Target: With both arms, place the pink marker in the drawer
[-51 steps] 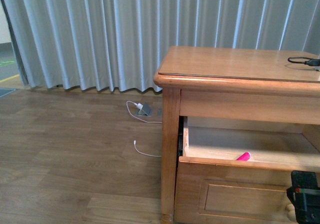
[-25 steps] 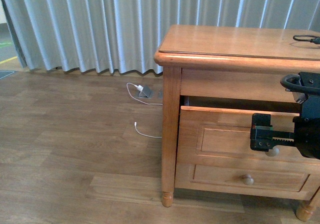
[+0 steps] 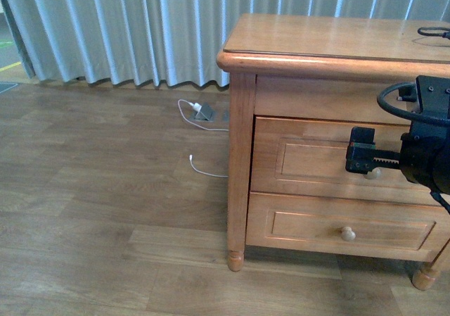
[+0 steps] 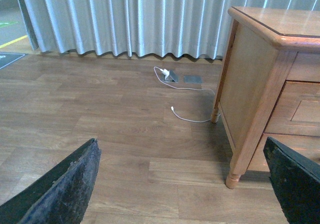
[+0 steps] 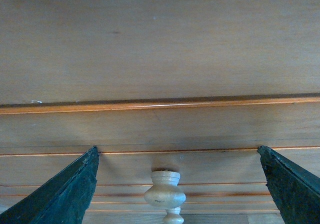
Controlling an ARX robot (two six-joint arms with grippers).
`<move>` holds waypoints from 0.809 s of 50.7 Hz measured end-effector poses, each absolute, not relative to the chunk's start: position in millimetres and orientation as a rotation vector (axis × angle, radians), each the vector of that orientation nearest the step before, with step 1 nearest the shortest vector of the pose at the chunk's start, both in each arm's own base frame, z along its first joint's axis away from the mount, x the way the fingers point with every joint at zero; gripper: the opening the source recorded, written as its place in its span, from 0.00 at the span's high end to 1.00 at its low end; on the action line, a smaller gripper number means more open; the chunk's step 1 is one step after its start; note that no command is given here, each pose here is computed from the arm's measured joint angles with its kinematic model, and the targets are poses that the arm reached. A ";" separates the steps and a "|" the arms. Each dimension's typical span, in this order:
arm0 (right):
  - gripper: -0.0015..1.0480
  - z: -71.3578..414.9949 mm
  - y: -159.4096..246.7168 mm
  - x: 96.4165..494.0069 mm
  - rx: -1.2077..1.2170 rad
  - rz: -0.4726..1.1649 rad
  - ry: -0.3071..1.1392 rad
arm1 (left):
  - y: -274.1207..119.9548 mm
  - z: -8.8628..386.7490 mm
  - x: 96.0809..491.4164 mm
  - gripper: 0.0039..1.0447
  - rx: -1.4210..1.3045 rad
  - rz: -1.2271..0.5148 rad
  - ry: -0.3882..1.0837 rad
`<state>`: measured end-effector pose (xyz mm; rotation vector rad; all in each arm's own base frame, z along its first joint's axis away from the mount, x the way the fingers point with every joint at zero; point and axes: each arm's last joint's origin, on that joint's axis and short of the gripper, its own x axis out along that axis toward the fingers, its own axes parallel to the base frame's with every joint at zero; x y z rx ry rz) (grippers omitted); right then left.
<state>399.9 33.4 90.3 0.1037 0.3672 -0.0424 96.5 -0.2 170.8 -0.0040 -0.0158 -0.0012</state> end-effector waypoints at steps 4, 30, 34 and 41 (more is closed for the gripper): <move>0.08 88.0 33.4 401.9 0.101 -0.051 0.349 | -0.2 170.8 96.5 0.06 -0.004 -0.001 -0.016; 0.08 85.0 27.1 404.2 0.067 -0.043 0.330 | -0.2 170.8 96.5 0.06 -0.004 -0.001 -0.016; 0.08 88.0 24.4 394.0 0.065 -0.035 0.354 | -0.2 170.8 96.5 0.06 -0.004 -0.001 -0.016; 0.08 100.9 21.7 368.6 0.067 -0.020 0.387 | -0.2 170.8 96.5 0.06 -0.004 -0.001 -0.016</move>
